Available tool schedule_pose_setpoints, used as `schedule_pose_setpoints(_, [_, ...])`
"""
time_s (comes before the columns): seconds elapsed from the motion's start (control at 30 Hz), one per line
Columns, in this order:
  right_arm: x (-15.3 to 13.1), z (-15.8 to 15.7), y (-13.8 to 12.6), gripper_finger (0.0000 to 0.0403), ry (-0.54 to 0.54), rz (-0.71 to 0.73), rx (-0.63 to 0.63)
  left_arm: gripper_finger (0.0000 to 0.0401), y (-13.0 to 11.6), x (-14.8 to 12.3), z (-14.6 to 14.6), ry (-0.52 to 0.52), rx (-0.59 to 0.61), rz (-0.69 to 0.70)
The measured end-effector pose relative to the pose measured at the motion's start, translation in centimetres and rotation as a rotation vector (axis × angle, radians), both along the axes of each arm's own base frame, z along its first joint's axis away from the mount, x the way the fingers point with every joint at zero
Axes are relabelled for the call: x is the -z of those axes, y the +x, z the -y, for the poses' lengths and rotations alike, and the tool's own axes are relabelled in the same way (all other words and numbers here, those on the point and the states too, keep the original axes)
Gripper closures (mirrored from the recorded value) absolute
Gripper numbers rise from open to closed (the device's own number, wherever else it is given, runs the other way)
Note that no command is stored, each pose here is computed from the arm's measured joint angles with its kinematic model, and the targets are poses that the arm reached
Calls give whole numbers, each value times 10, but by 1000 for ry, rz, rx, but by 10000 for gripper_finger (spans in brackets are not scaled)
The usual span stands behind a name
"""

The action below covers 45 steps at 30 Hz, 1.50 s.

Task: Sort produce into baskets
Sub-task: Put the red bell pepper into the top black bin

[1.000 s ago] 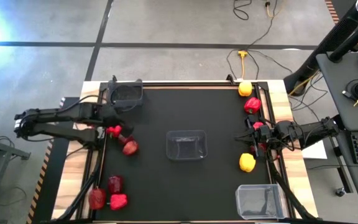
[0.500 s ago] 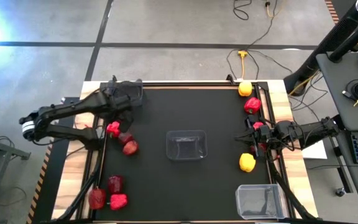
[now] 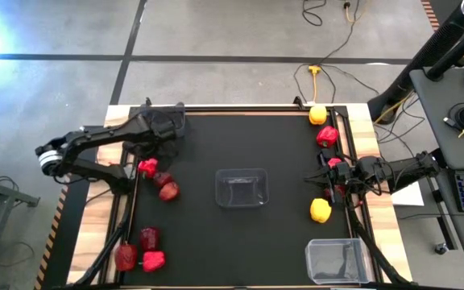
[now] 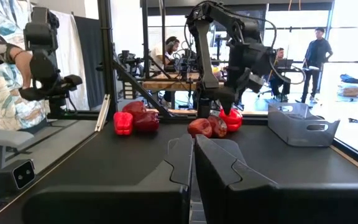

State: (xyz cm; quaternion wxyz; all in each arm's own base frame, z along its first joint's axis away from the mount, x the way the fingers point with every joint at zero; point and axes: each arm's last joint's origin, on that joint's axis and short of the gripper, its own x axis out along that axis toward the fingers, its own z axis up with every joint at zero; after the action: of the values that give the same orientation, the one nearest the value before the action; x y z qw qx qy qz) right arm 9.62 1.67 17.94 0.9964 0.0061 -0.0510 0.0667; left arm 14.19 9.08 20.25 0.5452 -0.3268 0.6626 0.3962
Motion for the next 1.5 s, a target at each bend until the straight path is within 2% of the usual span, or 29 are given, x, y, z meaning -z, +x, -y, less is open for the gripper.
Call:
schedule_pose_setpoints(0.23, [0, 0, 0, 392, 0, 0, 0, 15, -2, 27, 1, -54, 16, -45])
schedule_pose_setpoints(0.47, [0, 0, 0, 392, 0, 0, 0, 17, -4, 44, 3, -64, 19, -25])
schedule_pose_setpoints(0.7, [0, 0, 0, 392, 0, 0, 0, 67, -7, 50, 5, -60, 38, -23])
schedule_pose_setpoints(0.9, [0, 0, 0, 392, 0, 0, 0, 95, -3, 40, 1, 11, 53, -10])
schedule_pose_setpoints(1.03, [0, 0, 0, 392, 0, 0, 0, 93, 4, 20, -4, 10, 42, 7])
schedule_pose_setpoints(1.17, [0, 0, 0, 392, 0, 0, 0, 93, 14, -19, -10, 27, 62, 13])
schedule_pose_setpoints(1.23, [0, 0, 0, 392, 0, 0, 0, 93, 20, -42, -16, 88, 77, 36])
schedule_pose_setpoints(1.37, [0, 0, 0, 392, 0, 0, 0, 91, 29, -89, -32, 276, 71, 84])
schedule_pose_setpoints(1.5, [0, 0, 0, 392, 0, 0, 0, 91, 28, -116, -55, 405, 12, 109])
